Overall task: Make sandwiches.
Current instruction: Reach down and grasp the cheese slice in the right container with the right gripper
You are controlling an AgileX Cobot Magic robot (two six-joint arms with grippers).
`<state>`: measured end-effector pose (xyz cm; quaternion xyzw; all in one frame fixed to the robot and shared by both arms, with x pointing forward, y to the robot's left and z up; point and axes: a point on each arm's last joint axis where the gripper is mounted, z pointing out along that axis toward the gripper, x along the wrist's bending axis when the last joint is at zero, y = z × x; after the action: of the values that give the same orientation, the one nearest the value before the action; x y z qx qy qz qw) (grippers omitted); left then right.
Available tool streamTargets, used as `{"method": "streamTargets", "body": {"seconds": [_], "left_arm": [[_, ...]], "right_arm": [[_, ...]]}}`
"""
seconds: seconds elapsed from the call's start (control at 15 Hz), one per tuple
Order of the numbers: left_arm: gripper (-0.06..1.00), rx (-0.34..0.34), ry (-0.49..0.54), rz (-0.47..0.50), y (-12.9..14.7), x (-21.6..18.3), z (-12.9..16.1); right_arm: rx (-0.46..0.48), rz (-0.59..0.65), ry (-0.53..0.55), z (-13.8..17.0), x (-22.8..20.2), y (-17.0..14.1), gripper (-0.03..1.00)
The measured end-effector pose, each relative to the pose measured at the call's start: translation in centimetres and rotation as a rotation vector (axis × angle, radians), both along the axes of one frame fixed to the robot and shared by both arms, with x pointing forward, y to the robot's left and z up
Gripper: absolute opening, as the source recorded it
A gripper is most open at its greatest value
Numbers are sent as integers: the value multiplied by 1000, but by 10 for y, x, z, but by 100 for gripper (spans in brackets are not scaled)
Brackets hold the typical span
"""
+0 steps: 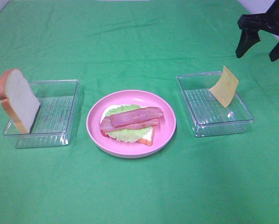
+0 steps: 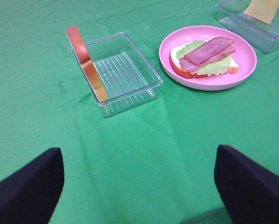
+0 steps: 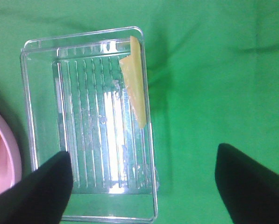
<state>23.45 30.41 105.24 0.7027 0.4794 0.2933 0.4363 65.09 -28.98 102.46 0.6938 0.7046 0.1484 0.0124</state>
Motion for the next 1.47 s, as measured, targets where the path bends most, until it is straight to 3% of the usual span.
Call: {"method": "streamTargets", "body": {"seconds": [0.4,0.6,1.2,1.47], "left_arm": [[82,0,0,0,0,0,0],[82,0,0,0,0,0,0],[82,-1,0,-1,0,0,0],[82,-1,0,-1,0,0,0]], "right_arm": [[43,42,78,-25,38,3,75],[83,61,130,-45,45,7,60],[111,55,185,-71,49,9,57],[113,55,196,-76,50,9,50]]}}
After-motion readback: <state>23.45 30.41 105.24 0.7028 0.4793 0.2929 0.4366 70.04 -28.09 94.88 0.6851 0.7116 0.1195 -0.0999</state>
